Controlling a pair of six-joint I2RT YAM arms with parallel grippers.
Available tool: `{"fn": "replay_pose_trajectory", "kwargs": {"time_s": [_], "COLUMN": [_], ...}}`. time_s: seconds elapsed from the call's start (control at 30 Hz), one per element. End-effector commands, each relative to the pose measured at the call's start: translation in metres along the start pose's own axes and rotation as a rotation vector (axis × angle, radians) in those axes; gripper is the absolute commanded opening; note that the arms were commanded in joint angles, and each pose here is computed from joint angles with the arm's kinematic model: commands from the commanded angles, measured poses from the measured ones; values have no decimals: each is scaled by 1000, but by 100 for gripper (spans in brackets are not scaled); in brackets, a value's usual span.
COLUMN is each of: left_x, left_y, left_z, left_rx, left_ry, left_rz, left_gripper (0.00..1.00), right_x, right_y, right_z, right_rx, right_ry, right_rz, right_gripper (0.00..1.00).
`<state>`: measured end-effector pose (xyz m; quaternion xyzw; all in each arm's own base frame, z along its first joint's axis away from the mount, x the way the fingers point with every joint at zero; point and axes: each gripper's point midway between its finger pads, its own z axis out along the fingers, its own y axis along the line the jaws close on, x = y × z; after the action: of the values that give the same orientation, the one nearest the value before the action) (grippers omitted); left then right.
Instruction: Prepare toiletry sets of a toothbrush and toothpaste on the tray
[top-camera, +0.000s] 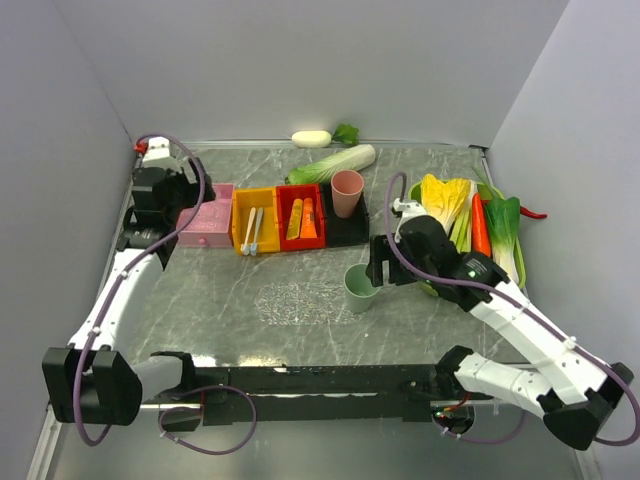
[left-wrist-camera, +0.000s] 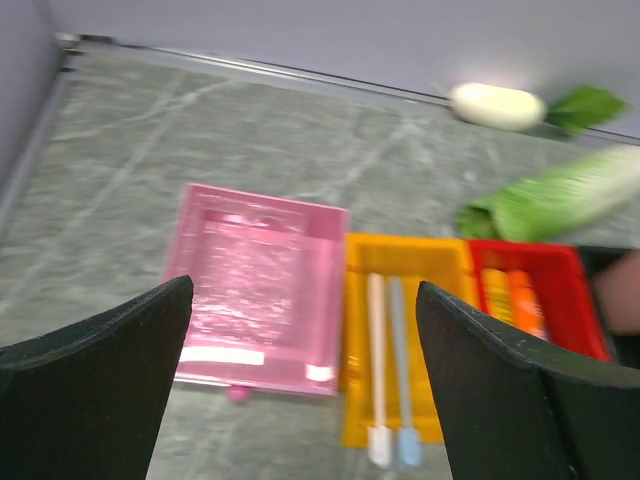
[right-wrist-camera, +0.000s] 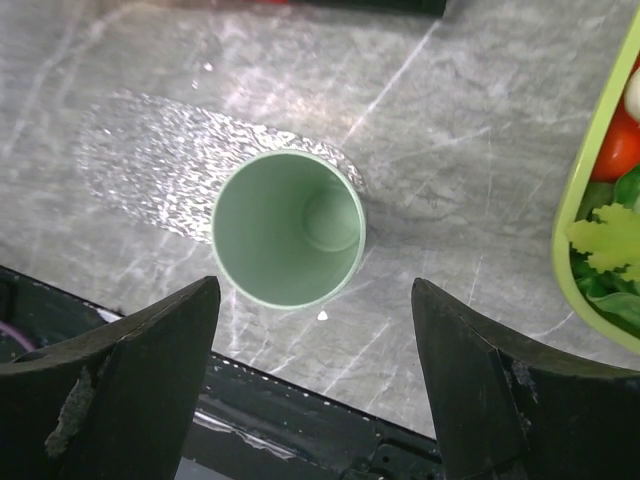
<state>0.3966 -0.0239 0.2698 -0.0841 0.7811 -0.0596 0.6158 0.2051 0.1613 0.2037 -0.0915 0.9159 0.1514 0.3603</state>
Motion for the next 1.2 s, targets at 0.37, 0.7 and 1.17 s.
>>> {"fn": "replay_pose_trajectory", "kwargs": {"time_s": [0.37,0.7,1.17], "left_x": [13,67,101], "left_y": [99,110,112], "left_z": [80,108,116], "left_rx": [-282,-279,-255], "left_ry": [193,353,450], "left_rz": [70,67,81], "left_gripper": [66,49,48], "right_x": [-1,2,7], "right_y": [-16,-16,-11], "right_z": [-10,-8,-3], "right_rx": [27,19,-2], "right_ry": [-73,-75,-57], "right_rz": [-60,-30,15], "right_gripper": [84,83,83]}}
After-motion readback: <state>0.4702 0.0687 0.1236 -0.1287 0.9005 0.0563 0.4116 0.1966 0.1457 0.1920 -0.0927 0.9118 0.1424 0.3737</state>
